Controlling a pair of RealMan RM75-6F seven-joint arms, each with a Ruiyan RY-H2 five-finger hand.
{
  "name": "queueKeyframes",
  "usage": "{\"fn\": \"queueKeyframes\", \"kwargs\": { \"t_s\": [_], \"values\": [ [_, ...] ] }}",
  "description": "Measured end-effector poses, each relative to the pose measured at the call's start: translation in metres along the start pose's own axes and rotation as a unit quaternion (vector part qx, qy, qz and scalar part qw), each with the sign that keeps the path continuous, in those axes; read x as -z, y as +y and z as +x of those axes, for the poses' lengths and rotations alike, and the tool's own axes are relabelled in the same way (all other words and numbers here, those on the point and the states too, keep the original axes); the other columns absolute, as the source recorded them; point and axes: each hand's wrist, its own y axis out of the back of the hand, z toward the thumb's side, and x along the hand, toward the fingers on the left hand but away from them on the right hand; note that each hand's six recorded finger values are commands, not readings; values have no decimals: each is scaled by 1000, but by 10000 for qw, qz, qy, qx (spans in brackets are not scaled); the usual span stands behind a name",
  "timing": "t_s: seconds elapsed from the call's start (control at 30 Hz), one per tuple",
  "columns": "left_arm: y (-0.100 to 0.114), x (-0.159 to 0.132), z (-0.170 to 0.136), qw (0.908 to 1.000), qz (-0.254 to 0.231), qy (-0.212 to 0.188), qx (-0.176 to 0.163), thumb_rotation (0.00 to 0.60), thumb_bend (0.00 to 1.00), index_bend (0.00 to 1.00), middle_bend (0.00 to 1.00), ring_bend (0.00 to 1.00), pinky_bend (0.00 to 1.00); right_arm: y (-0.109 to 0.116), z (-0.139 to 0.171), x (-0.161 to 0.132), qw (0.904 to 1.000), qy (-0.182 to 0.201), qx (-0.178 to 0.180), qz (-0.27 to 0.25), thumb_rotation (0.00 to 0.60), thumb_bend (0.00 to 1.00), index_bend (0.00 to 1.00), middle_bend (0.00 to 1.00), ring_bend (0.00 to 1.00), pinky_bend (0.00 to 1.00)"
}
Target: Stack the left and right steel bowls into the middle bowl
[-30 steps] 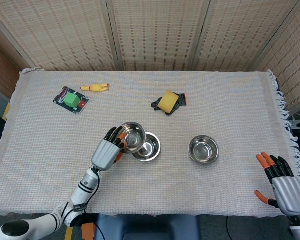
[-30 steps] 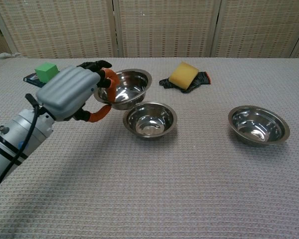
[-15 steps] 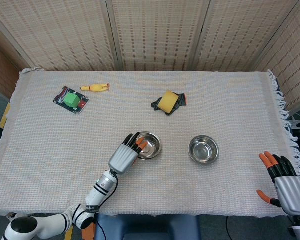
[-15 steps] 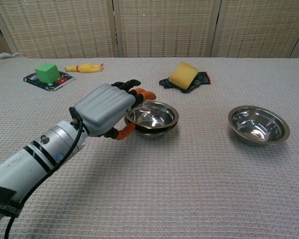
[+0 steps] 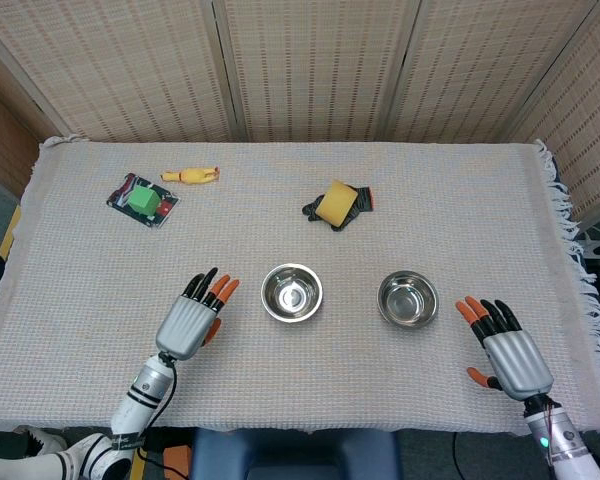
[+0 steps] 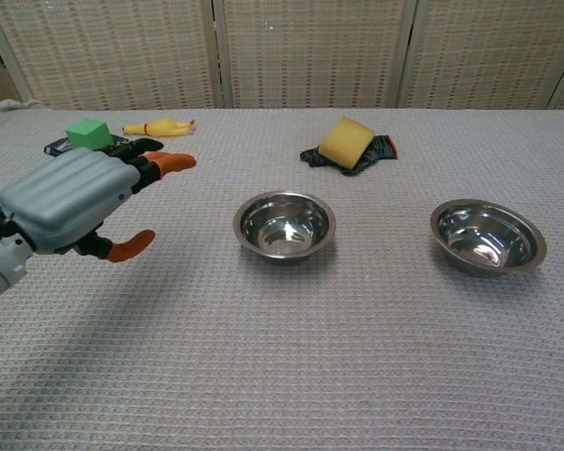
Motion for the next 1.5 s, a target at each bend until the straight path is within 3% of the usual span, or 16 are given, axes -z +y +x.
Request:
{"fn": "queueKeyframes", "kwargs": {
  "t_s": [0.23,0.43,0.6,0.7,0.93,1.07,1.27,1.5],
  "values": [
    [2,34,-21,9996,-27,279,64,600,414,55,96,0,164,-36,-64,-26,9991,225,-113,341,600,146,272,0,0,0],
    [9,51,-26,9993,-13,361,42,600,416,58,94,0,164,-56,-97,-43,9981,332,-198,487,600,247,443,4,0,0],
    [13,58,-29,9990,-48,435,-8,600,415,58,92,0,164,-57,-107,-50,9985,374,-36,408,600,359,676,135,0,5],
    [15,61,-31,9990,-60,453,-15,600,413,58,92,0,164,-48,-105,-58,9977,504,335,319,600,411,775,198,0,17],
    [21,64,-32,9987,-148,479,-92,600,417,69,115,23,166,-15,-91,-86,9808,1117,1569,294,600,448,788,228,24,58],
    [38,73,-36,9964,-485,547,-424,600,417,72,122,31,169,0,-91,-112,9681,1444,2038,199,600,448,778,229,26,63],
    [70,99,-53,9925,-653,709,-751,600,416,72,122,31,170,-6,-121,-154,9679,1734,1820,-51,600,448,758,229,26,63],
    [88,121,-68,9903,-574,956,-825,600,415,72,122,31,170,-28,-154,-200,9685,1965,1513,-221,600,448,686,229,26,74]
  ]
}}
